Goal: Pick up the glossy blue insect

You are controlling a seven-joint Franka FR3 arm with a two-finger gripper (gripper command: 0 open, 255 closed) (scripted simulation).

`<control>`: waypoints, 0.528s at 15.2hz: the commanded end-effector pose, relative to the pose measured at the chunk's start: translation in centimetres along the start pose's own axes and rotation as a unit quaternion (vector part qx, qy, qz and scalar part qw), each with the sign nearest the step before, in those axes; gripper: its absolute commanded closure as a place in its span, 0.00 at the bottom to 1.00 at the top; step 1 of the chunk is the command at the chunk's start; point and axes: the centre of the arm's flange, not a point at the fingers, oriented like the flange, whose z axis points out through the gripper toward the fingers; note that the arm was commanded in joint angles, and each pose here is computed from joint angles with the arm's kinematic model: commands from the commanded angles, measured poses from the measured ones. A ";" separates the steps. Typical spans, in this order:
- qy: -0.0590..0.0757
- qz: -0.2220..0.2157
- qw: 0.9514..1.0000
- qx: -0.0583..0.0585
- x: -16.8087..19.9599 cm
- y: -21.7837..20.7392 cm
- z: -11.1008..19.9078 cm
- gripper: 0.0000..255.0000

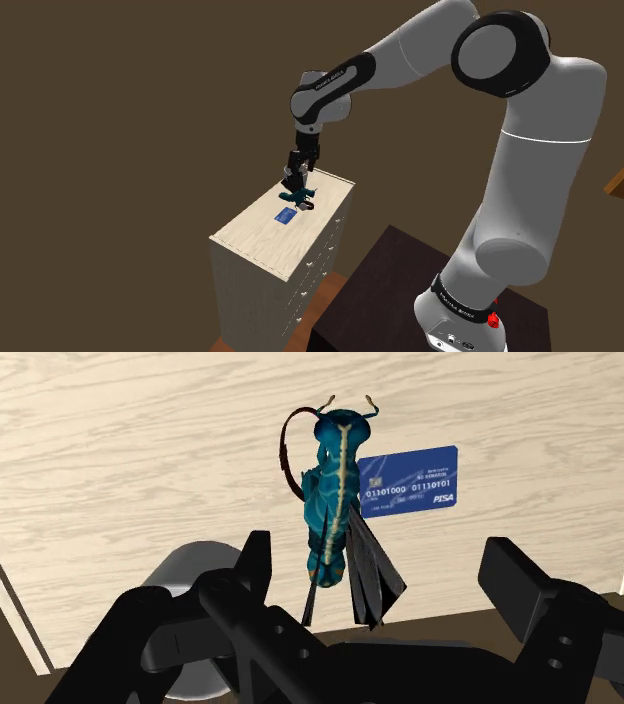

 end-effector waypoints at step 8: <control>0.002 -0.004 1.000 0.000 1.1 0.6 4.7 0.00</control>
